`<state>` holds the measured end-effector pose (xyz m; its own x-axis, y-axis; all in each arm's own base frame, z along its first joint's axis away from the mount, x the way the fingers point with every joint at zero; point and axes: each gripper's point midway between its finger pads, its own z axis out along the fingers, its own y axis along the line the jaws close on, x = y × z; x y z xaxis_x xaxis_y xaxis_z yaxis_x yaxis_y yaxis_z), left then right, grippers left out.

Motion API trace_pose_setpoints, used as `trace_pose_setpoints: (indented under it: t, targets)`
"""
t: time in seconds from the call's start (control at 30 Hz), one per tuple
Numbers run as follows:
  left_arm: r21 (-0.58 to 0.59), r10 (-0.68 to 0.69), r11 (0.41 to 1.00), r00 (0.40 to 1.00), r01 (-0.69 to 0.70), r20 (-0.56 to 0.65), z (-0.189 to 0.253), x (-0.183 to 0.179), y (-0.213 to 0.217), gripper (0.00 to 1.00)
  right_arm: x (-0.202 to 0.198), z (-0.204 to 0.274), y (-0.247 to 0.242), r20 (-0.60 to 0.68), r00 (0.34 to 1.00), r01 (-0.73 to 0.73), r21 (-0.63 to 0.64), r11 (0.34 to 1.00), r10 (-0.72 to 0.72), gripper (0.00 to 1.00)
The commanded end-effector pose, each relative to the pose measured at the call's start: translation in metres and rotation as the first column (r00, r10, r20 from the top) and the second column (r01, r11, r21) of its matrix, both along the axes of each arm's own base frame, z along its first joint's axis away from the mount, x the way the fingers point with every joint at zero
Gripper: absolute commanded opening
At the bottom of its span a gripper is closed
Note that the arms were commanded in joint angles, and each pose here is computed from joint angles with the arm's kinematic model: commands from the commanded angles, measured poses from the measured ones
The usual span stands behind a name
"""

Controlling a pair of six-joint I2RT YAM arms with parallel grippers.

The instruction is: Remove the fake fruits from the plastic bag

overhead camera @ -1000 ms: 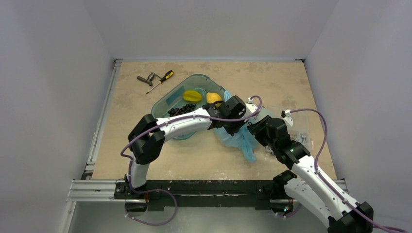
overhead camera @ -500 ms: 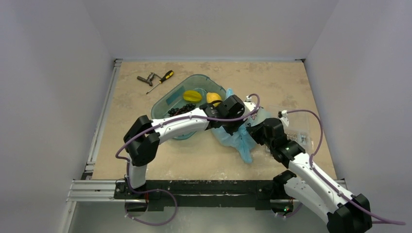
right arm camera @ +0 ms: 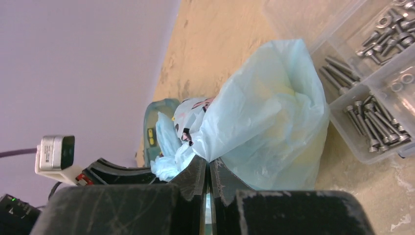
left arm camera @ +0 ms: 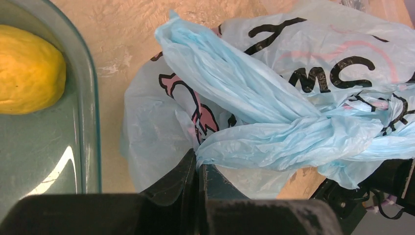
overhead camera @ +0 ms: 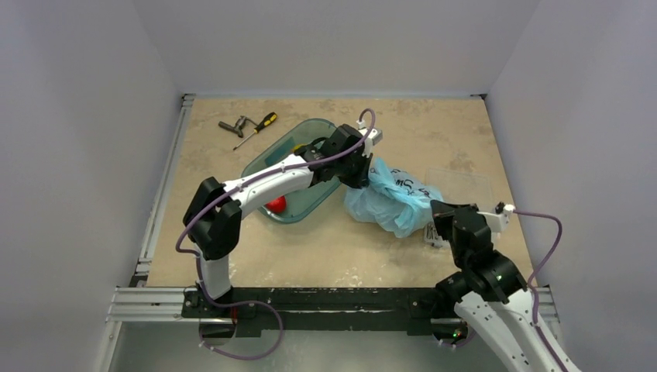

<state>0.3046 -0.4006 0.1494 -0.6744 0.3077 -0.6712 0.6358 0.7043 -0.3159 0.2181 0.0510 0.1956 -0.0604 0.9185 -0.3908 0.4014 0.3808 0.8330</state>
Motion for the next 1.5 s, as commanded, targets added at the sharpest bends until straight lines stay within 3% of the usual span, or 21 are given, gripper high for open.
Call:
trace_pose_setpoints:
  t: [0.0, 0.27, 0.37, 0.47, 0.53, 0.63, 0.8, 1.03, 1.17, 1.47]
  targets:
    - [-0.037, 0.034, 0.999, 0.998, -0.036, -0.061, 0.003, 0.002, 0.003, 0.00, -0.004, -0.008, -0.033, -0.030, 0.986, 0.158, -0.075, 0.985, -0.161, 0.00]
    - [-0.036, 0.012, 0.999, 0.999, -0.013, -0.032, 0.013, 0.002, 0.004, 0.00, 0.013, 0.008, -0.017, -0.098, 0.995, -0.057, -0.357, 0.932, 0.024, 0.02]
    - [-0.038, 0.010, 0.999, 1.000, -0.011, -0.023, 0.016, 0.002, 0.004, 0.00, 0.019, 0.023, -0.006, -0.121, 0.979, -0.200, -0.486, 0.850, 0.162, 0.18]
    - [-0.036, 0.009, 0.999, 1.000, -0.010, -0.023, 0.016, 0.003, 0.004, 0.00, 0.022, 0.037, 0.008, -0.159, 0.943, -0.328, -0.571, 0.752, 0.291, 0.44]
    - [-0.032, 0.008, 0.999, 1.000, -0.008, -0.023, 0.015, 0.003, 0.004, 0.00, 0.022, 0.044, 0.017, -0.183, 0.915, -0.395, -0.595, 0.700, 0.361, 0.55]
    - [-0.027, 0.006, 1.000, 1.000, -0.007, -0.026, 0.012, 0.003, 0.004, 0.00, 0.021, 0.044, 0.036, -0.216, 0.869, -0.485, -0.550, 0.680, 0.446, 0.60]
    - [-0.030, -0.008, 1.000, 0.999, 0.007, -0.033, 0.010, 0.001, 0.002, 0.00, 0.005, 0.033, 0.074, -0.221, 0.804, -0.595, -0.310, 0.741, 0.552, 0.61]
    - [-0.019, -0.011, 1.000, 1.000, 0.011, -0.007, 0.013, 0.001, 0.003, 0.00, -0.008, 0.026, 0.073, -0.167, 0.881, -0.457, -0.048, 0.888, 0.444, 0.63]
    - [-0.023, -0.016, 1.000, 1.000, 0.016, 0.001, 0.015, -0.001, 0.003, 0.00, -0.011, 0.028, 0.049, -0.146, 0.947, -0.287, 0.012, 0.958, 0.285, 0.74]
    - [-0.031, -0.012, 0.999, 1.000, 0.013, 0.020, 0.023, 0.000, 0.004, 0.00, -0.002, 0.006, 0.065, -0.162, 0.949, -0.243, 0.161, 0.956, 0.269, 0.75]
